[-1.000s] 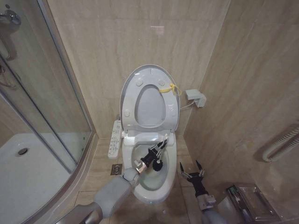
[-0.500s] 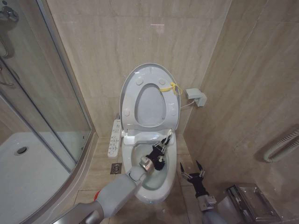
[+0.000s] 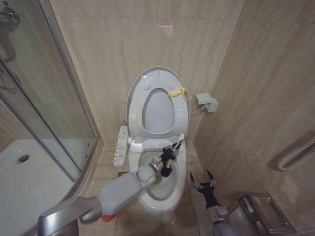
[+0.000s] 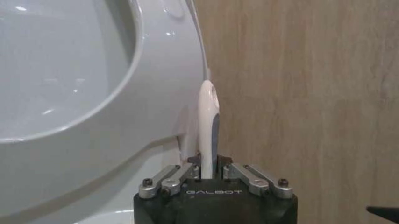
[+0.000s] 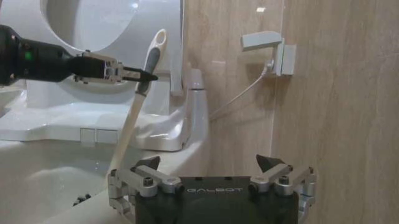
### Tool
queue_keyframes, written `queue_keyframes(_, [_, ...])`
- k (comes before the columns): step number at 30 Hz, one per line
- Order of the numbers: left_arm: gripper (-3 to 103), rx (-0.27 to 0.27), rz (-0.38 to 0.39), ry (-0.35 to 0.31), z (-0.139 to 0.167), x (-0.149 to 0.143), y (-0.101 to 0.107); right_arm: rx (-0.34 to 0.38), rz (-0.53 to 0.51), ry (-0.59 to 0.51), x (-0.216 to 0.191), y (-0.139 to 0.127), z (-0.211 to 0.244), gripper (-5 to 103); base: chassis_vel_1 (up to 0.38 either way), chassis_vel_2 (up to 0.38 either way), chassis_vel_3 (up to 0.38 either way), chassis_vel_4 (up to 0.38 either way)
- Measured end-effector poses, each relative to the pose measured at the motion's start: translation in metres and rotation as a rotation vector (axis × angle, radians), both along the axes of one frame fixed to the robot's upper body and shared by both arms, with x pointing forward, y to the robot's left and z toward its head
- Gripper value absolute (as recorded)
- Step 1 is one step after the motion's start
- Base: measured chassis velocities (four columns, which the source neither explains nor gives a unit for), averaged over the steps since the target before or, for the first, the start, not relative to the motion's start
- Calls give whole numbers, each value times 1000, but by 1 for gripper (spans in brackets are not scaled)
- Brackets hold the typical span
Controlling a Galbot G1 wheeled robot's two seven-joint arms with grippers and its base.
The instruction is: Open the toilet lid, clean the toilet bowl with a toilet brush, close the toilet lid, and flush.
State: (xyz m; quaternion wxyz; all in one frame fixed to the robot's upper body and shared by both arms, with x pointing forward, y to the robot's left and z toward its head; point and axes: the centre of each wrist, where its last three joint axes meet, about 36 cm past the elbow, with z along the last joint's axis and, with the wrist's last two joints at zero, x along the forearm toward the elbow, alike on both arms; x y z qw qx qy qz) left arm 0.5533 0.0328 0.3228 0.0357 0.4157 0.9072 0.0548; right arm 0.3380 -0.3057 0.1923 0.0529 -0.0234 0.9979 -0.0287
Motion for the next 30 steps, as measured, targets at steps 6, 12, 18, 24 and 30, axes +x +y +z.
queue_keyframes(6, [16,-36,-49,-14,0,1,-8,-3,-1,-1,2,-2,0,100,0,0,0,0])
queue_keyframes(12, [16,-76,-66,-65,18,26,-15,3,0,1,2,3,-1,100,0,0,0,0])
queue_keyframes(18, [16,-37,-73,-26,-6,24,-1,6,5,2,1,9,-2,100,0,0,0,0])
queue_keyframes(24, [16,-7,-88,11,-28,12,9,2,-3,3,0,10,-3,100,0,0,0,0])
queue_keyframes(30, [16,-69,-126,-44,9,31,-9,2,-30,13,-1,5,-7,100,0,0,0,0])
